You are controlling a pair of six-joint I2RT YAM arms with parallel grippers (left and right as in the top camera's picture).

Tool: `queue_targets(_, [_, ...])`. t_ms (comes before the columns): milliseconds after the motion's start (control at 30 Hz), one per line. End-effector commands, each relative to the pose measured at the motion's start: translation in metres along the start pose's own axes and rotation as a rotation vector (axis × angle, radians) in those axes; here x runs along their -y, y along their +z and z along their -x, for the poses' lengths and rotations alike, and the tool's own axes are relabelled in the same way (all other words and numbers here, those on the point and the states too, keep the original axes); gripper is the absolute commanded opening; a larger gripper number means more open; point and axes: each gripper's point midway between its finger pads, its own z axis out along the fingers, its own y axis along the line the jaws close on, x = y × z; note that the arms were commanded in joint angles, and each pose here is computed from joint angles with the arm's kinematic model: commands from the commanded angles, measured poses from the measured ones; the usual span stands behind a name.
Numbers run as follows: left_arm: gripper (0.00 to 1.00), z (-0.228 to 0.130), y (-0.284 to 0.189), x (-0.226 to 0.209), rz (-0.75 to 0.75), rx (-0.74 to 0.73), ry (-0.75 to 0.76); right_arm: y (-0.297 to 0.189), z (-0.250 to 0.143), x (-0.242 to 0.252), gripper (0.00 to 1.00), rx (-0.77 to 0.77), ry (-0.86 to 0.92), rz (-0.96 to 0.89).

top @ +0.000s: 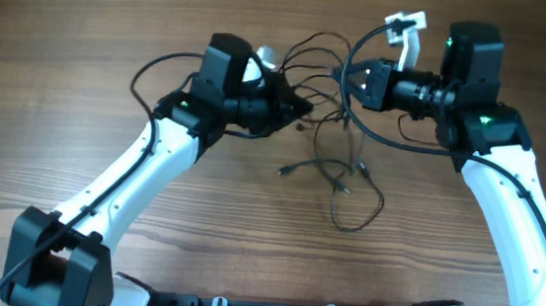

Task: Untangle cables
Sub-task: 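Stretch the cable wide, left gripper leftward, right gripper rightward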

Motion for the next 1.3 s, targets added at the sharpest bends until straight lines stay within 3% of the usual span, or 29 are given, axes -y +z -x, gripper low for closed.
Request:
queue_targets(0, [0.04, 0.028, -0.038, -0.025, 0.116, 0.121, 0.143, -0.021, 0.005, 0.057, 0.04, 0.071, 0.08, -0.334])
queue_targets(100, [0.04, 0.04, -0.078, -0.054, 0.242, 0.184, 0.169, -0.062, -0.009, 0.12, 0.04, 0.091, 0.208, -0.679])
queue_targets(167, [0.04, 0.054, -0.129, -0.075, 0.303, 0.269, 0.132, -0.101, -0.018, 0.155, 0.04, 0.108, 0.267, -0.886])
queue_targets(233, [0.04, 0.067, -0.161, -0.085, 0.305, 0.346, 0.067, -0.124, -0.023, 0.172, 0.04, 0.113, 0.306, -0.975])
queue_targets(433, [0.04, 0.096, -0.245, -0.098, 0.121, 0.5, -0.088, -0.164, -0.032, 0.196, 0.04, 0.139, 0.412, -1.062])
queue_targets(567, [0.04, 0.097, -0.248, -0.099, 0.116, 0.505, -0.074, -0.162, -0.033, 0.195, 0.04, 0.132, 0.416, -1.045])
queue_targets(667, [0.04, 0.093, -0.24, -0.092, 0.112, 0.476, -0.029, -0.148, -0.026, 0.187, 0.04, 0.075, 0.287, -0.952])
queue_targets(800, [0.04, 0.095, -0.242, -0.093, 0.132, 0.482, 0.049, -0.223, -0.054, 0.213, 0.04, 0.145, 0.449, -1.429])
queue_targets(900, [0.04, 0.107, -0.267, -0.116, 0.218, 0.571, 0.027, -0.26, -0.058, 0.218, 0.04, 0.171, 0.449, -1.613])
queue_targets(1267, [0.04, 0.122, -0.343, -0.156, 0.266, 0.792, -0.093, -0.333, -0.082, 0.24, 0.04, 0.28, 0.679, -1.703])
